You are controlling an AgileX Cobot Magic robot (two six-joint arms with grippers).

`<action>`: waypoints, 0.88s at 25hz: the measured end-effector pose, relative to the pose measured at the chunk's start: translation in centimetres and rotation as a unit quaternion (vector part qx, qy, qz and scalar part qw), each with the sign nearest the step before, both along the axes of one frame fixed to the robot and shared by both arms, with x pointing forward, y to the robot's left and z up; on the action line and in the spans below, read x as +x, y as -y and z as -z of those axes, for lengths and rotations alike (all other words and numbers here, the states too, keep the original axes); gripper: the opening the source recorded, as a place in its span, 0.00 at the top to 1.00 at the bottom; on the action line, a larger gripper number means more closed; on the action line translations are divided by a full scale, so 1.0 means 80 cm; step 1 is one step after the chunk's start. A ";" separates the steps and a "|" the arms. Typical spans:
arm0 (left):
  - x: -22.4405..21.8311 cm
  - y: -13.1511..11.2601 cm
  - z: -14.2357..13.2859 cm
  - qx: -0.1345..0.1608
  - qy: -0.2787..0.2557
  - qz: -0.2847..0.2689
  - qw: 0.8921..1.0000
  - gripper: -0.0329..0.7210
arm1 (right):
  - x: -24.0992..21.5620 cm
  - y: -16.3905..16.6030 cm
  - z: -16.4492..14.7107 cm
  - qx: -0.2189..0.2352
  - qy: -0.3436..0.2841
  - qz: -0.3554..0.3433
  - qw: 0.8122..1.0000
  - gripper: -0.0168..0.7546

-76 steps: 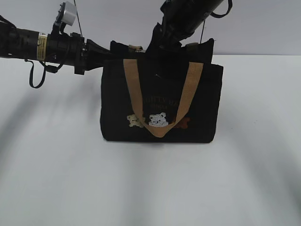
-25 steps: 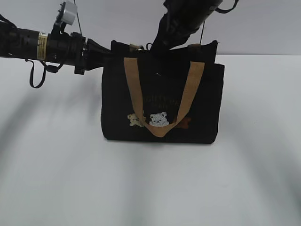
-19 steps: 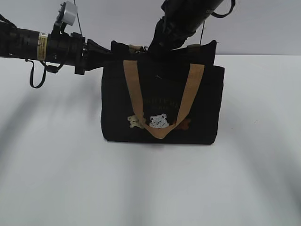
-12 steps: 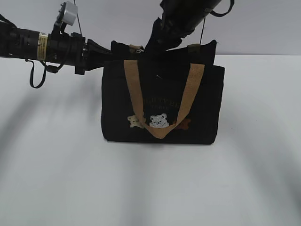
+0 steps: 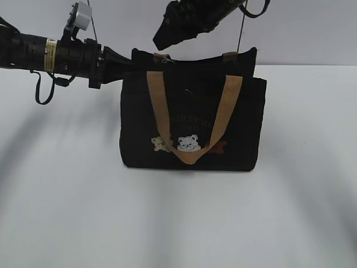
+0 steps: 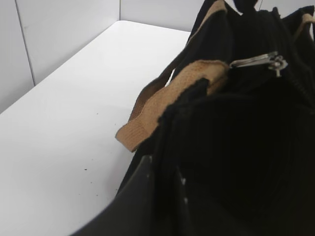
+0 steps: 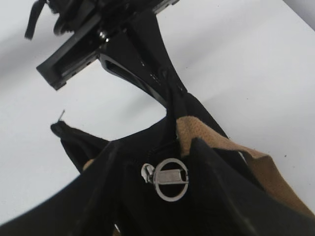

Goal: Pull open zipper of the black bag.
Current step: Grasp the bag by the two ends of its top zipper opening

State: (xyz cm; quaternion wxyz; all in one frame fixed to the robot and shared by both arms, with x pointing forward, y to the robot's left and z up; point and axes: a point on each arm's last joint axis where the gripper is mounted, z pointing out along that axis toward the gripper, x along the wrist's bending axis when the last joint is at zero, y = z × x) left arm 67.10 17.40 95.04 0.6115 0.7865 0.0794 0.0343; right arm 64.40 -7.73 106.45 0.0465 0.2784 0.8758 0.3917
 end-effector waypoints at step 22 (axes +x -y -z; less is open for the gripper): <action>0.000 0.000 0.000 0.000 0.000 0.000 1.000 0.91 | -0.007 -0.010 0.011 0.018 -0.171 0.257 0.951 0.49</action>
